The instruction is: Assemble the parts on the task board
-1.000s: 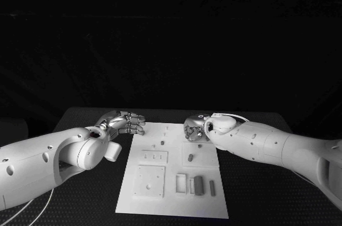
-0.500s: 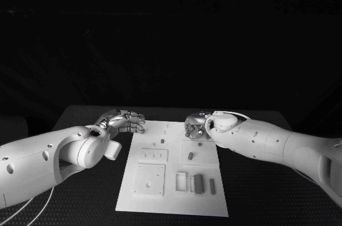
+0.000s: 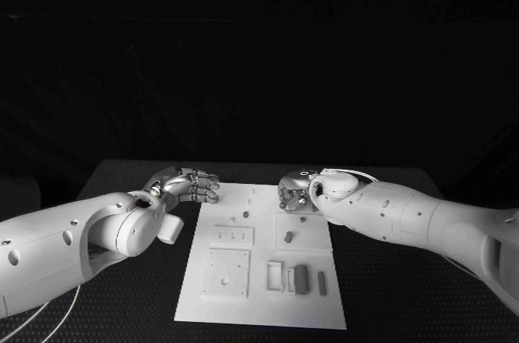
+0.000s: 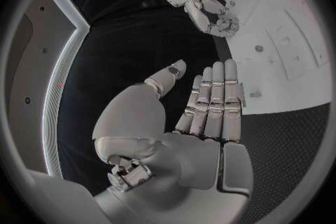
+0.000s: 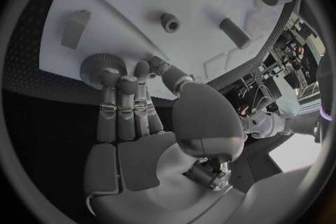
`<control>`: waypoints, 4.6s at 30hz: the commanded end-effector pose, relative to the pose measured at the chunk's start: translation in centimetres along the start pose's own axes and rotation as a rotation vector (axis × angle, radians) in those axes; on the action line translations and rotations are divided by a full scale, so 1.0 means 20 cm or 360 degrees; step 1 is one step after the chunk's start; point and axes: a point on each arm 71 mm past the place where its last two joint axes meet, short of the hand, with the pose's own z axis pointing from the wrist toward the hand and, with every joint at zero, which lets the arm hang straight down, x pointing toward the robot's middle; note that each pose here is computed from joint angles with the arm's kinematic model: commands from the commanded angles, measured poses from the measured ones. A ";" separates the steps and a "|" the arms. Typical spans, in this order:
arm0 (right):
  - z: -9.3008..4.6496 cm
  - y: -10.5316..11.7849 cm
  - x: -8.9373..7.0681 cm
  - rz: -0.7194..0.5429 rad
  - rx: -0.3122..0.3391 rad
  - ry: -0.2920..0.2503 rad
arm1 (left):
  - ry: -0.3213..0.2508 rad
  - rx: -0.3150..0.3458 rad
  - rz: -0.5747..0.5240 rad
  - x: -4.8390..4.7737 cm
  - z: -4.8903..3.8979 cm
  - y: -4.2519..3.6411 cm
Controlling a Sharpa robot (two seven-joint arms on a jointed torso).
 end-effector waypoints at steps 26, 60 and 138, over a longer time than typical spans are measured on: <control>0.00 0.02 0.00 0.0093 0.0016 -0.0088 | 0.0019 0.0012 0.0007 0.000 0.009 -0.007; 0.11 0.27 -0.12 -0.0071 -0.0020 -0.0487 | 0.0009 0.0018 0.0018 -0.004 0.021 -0.008; 0.21 0.34 -0.13 -0.0181 0.0042 -0.0445 | 0.0049 0.0031 0.0022 0.055 0.030 -0.034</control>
